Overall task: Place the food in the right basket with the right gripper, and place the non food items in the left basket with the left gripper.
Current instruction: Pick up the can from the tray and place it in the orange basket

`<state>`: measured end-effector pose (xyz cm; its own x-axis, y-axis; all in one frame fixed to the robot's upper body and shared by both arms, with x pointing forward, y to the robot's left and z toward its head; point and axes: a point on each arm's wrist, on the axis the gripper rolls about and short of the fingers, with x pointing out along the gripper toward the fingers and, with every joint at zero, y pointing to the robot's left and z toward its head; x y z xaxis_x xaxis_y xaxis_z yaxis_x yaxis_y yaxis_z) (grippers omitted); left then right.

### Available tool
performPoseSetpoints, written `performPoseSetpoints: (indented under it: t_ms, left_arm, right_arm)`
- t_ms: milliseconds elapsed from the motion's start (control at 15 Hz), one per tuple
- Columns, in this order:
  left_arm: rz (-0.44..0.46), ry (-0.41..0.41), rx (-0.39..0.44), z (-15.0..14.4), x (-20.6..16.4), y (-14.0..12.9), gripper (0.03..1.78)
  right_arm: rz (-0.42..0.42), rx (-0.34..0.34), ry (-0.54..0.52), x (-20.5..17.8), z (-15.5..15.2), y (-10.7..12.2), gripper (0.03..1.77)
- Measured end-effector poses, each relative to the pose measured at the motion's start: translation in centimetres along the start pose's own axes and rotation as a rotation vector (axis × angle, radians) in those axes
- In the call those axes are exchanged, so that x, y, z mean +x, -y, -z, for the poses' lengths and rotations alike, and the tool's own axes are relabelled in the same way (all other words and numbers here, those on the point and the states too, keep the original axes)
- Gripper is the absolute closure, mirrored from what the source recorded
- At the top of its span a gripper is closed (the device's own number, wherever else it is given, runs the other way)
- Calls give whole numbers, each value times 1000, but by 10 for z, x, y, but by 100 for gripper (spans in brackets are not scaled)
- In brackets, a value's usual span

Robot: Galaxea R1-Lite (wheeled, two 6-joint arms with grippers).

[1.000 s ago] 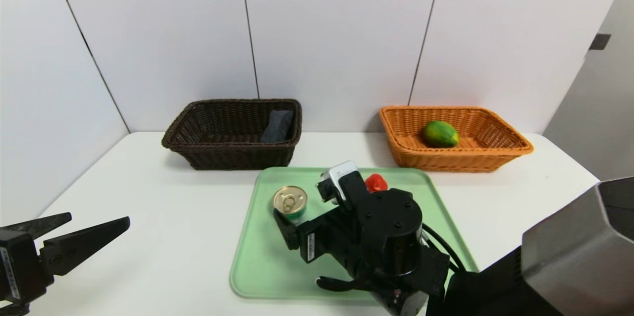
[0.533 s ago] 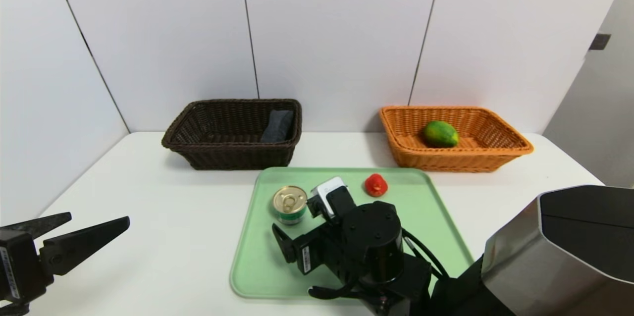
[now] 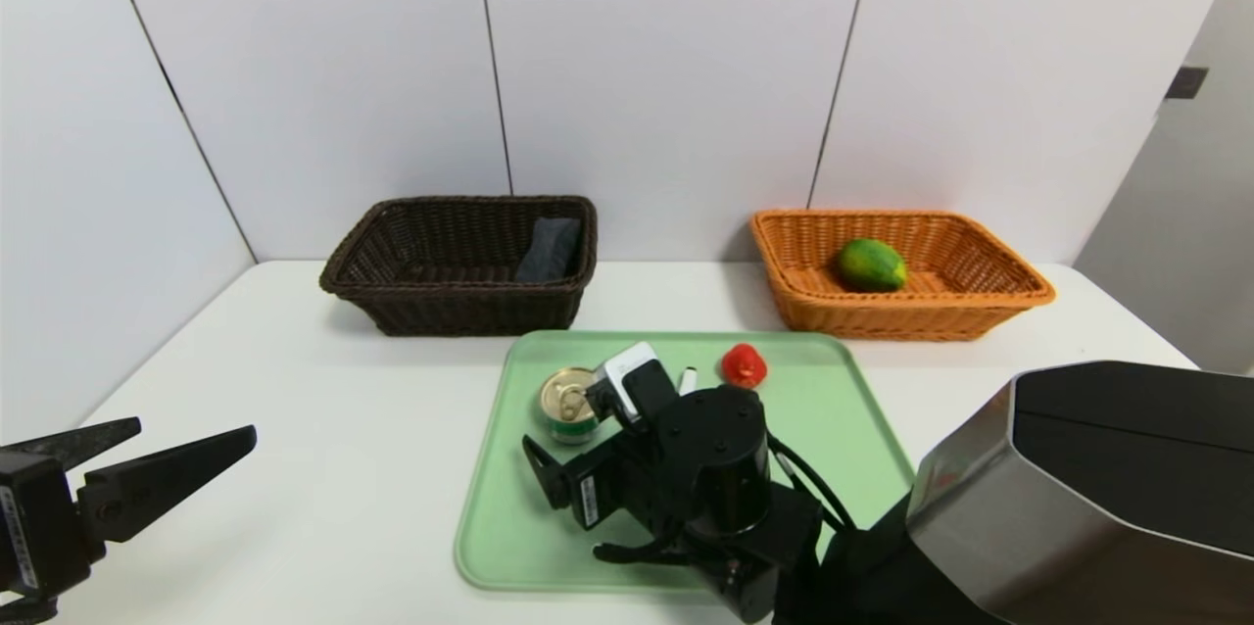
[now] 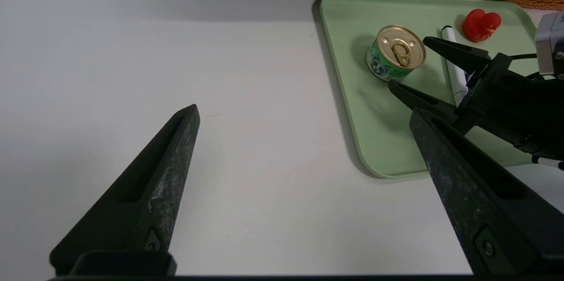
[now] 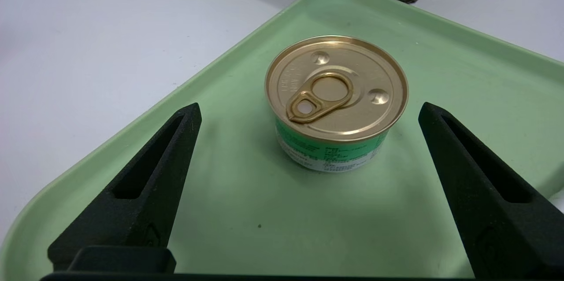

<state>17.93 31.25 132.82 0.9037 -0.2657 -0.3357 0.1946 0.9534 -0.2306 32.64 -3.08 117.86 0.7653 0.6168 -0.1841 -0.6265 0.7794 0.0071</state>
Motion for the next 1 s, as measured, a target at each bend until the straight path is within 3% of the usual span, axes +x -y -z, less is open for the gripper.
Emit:
performPoseSetpoints:
  t_ms: [467, 1000]
  left_arm:
    - [1, 3, 1, -1, 0, 0, 12]
    - [18, -2, 0, -1, 0, 1, 12]
  right_arm:
    - [16, -5, -41, 16, 10, 15, 10]
    - [-7, -11, -89, 27, 3, 15, 9]
